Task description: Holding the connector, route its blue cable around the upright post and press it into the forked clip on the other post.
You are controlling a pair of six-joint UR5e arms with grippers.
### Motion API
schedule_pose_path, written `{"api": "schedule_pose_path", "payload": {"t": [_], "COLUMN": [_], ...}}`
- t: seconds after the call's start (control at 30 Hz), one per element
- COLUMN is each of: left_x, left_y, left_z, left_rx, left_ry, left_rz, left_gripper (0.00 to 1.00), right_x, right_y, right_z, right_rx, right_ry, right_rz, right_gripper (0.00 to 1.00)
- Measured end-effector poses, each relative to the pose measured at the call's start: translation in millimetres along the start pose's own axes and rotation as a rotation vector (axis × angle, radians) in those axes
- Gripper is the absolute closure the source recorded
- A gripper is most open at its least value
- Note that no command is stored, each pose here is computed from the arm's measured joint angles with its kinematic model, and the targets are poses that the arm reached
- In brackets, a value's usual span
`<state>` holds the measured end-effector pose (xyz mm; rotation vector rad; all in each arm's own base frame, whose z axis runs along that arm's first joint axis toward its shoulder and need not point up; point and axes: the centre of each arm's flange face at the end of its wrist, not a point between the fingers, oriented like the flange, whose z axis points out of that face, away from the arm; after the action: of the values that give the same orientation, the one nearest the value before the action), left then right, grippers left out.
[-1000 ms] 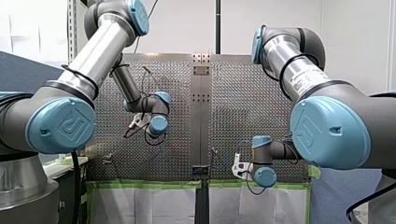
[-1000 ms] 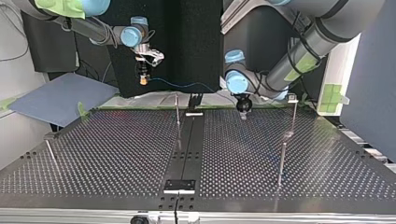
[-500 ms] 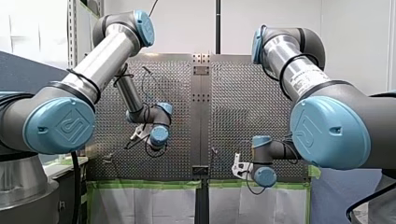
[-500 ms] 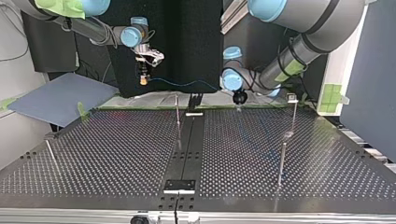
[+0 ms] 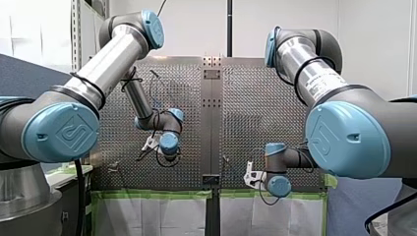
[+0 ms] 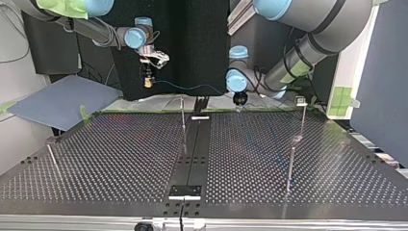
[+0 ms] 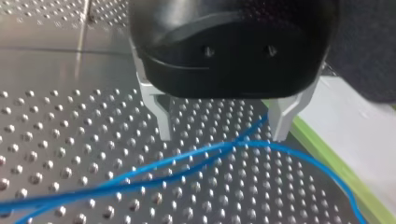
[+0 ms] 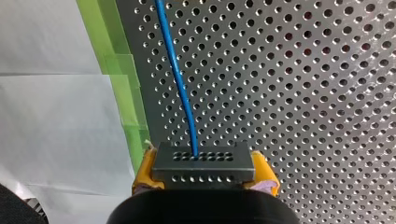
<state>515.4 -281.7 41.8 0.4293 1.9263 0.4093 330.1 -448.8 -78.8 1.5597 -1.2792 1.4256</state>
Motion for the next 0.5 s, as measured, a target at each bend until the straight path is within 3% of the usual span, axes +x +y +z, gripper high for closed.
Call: {"api": "schedule_pose_path", "payload": {"t": [0.27,0.5], "left_x": [-1.4,0.5], "left_y": [-4.8,-3.6], "left_z": [-1.9,-3.7], "left_rx": [0.030,0.009], "left_ry": [-0.008,0.009], "left_rz": [-0.071,-0.090], "left_gripper": [0.00,0.00], "right_x": [-0.4,-0.7], "right_y": [0.0,0.3], "right_z": [-0.1,-0.3], "right_rx": [0.000,-0.001], "right_ry": [-0.001,-0.002], "right_rz": [0.000,0.000], "right_gripper": [1.00,1.00]}}
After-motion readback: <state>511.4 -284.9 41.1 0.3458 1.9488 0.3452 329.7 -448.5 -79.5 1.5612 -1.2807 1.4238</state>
